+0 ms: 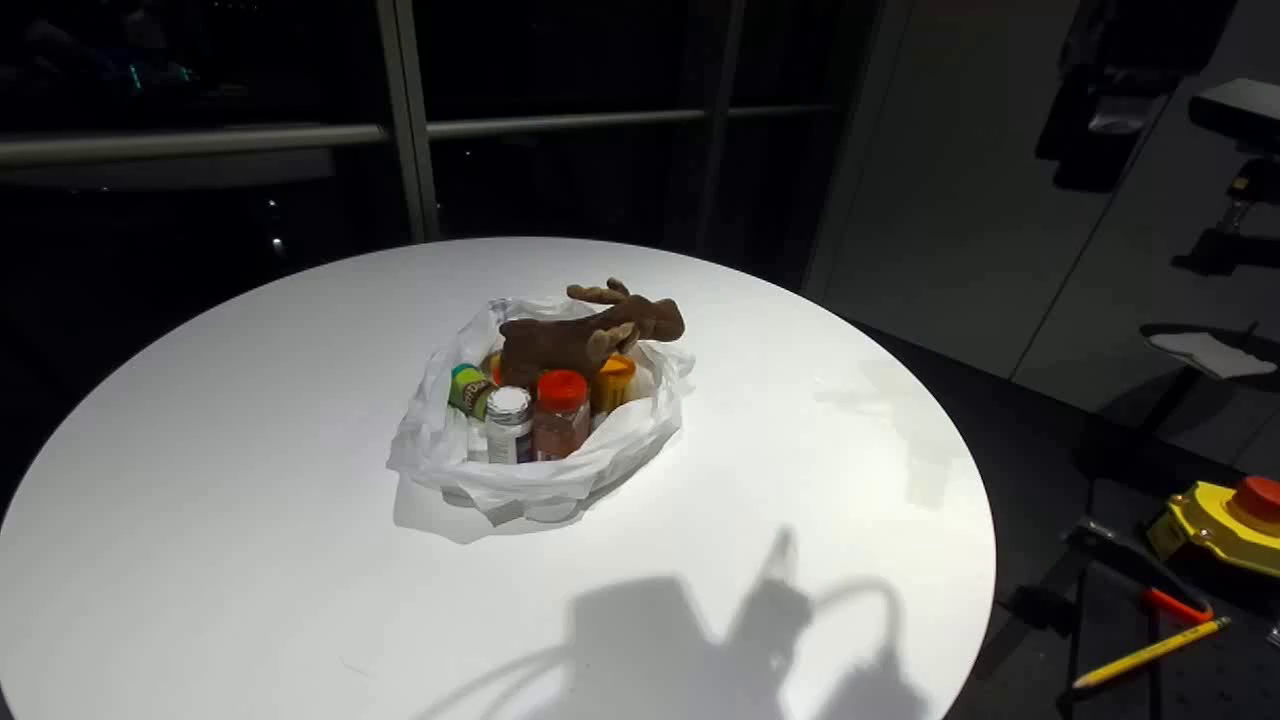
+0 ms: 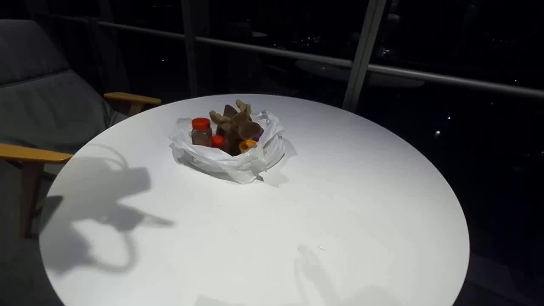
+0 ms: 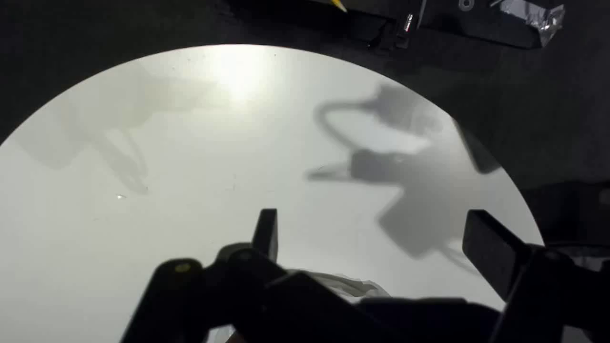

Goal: Pick up the objects from the plastic bag and put them on the table.

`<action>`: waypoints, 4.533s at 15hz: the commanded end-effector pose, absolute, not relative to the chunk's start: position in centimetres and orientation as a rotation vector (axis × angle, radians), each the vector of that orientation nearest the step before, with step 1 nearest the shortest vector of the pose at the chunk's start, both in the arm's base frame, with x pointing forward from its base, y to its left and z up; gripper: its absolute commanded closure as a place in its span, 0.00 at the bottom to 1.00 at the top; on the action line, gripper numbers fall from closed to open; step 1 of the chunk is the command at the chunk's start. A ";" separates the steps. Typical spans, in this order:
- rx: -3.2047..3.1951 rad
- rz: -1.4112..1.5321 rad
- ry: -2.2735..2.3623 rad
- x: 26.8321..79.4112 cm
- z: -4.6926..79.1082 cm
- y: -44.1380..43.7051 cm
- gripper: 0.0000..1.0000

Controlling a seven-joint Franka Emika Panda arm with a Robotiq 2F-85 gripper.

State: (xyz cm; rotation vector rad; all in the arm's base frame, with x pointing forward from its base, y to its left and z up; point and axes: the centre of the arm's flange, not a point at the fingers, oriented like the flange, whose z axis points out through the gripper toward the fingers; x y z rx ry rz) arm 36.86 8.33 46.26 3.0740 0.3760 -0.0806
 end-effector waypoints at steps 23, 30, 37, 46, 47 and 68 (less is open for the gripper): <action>3.075 -0.057 0.377 37.0 46.9 8.4 0.00; 3.062 0.107 0.394 45.2 43.3 11.4 0.00; 2.922 0.199 0.422 56.4 36.2 15.8 0.00; 2.872 0.169 0.400 67.4 28.3 15.5 0.00; 2.852 0.175 0.383 68.0 28.0 15.1 0.00; 2.762 -0.033 0.156 67.4 28.0 11.5 0.99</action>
